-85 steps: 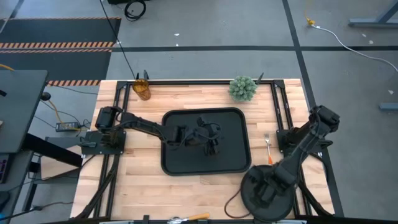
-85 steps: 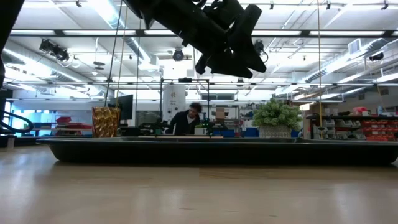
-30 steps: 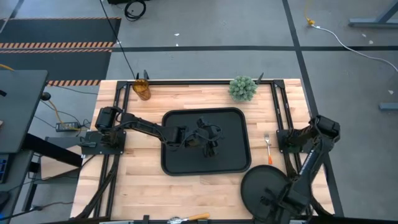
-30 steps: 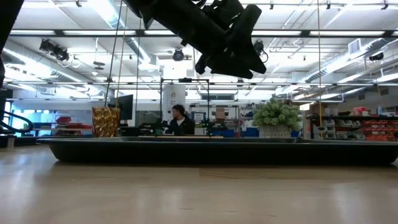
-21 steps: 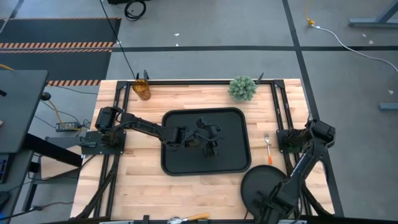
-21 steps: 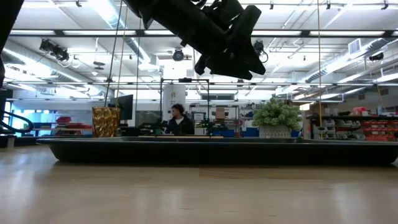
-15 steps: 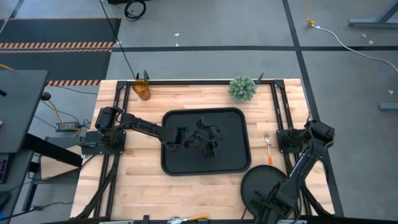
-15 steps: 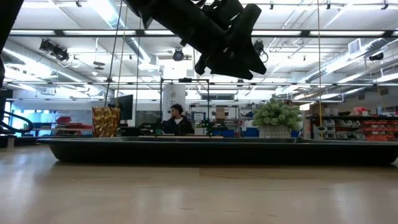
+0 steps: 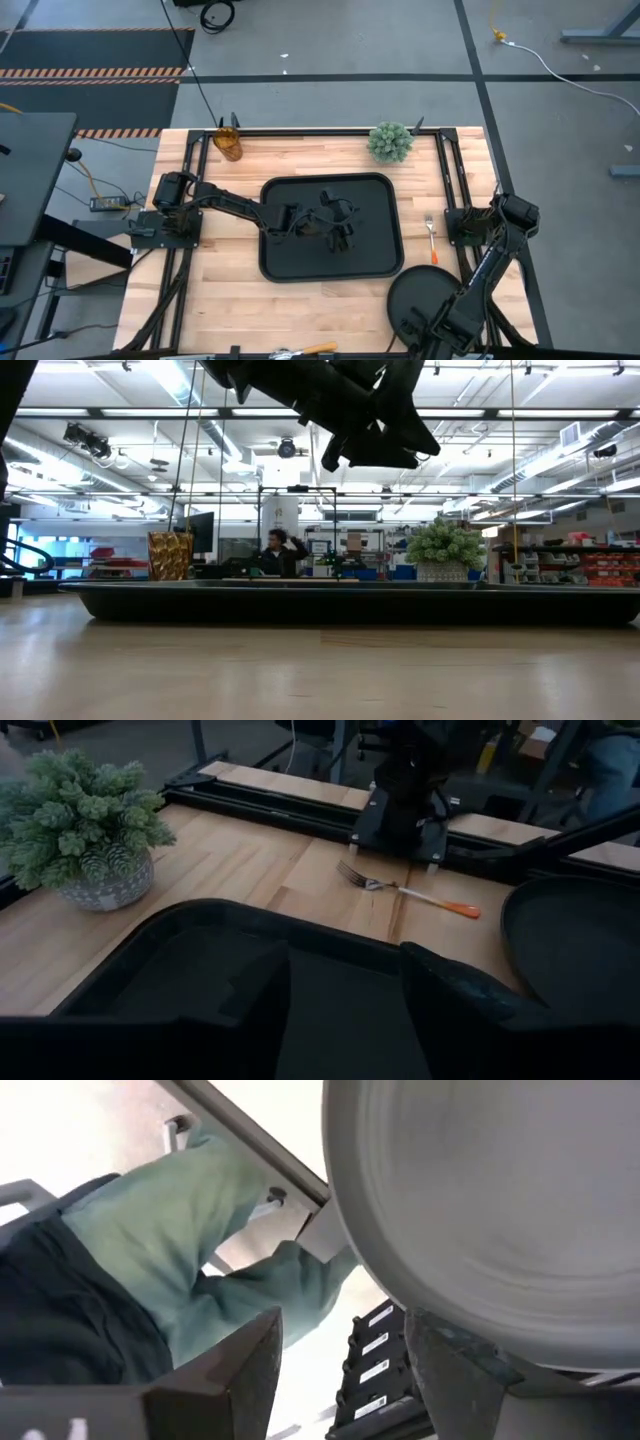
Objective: Pick and place plate/cup/fork/spoon on tray
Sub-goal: Put the black plate on the black serving tray
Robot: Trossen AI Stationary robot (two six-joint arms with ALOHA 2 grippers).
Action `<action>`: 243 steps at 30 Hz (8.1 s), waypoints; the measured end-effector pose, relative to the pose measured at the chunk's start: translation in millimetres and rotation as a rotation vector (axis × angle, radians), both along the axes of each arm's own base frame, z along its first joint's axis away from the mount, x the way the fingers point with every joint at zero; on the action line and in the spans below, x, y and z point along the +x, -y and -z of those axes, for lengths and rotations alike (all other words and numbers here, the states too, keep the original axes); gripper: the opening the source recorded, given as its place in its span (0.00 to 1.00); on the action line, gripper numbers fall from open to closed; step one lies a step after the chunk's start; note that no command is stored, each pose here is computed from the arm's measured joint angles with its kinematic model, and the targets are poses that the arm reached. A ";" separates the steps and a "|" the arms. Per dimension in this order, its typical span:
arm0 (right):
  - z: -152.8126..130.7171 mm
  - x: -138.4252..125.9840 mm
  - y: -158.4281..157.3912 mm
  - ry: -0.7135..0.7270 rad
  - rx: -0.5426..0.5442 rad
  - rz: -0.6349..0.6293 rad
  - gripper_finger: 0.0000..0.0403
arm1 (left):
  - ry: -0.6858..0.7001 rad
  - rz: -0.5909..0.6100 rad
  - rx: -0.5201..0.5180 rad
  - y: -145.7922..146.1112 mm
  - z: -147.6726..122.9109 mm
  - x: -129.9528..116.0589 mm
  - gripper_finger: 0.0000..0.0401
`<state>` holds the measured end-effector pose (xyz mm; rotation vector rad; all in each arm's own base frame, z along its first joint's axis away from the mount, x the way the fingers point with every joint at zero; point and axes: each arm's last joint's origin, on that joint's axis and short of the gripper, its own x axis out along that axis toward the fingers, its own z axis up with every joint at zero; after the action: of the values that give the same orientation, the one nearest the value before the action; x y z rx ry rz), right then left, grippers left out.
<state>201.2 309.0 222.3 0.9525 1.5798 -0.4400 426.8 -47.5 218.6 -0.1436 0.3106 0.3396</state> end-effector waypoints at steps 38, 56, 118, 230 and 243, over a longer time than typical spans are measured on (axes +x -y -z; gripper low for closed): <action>2.9 27.6 3.0 0.391 -0.167 0.013 0.32 | 0.292 0.163 -0.123 -24.4 -26.6 10.0 0.48; 26.0 50.9 -43.6 0.072 -0.309 -0.237 0.27 | 0.212 0.161 -0.102 -31.0 -24.6 7.2 0.48; 75.7 46.6 -15.9 -0.182 -0.342 0.015 0.46 | -0.319 0.064 0.206 60.4 -19.4 -55.6 0.48; 38.2 57.9 -44.7 0.124 -0.285 -0.043 0.05 | -0.104 0.147 0.117 61.9 -38.5 -41.8 0.48; 13.9 80.2 -49.2 0.257 -0.193 -0.035 0.04 | -0.181 0.177 0.199 59.7 -39.4 -48.3 0.48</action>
<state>281.4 358.2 208.4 0.7980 1.2949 -0.4194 378.5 -107.2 258.0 0.1103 0.4630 0.2066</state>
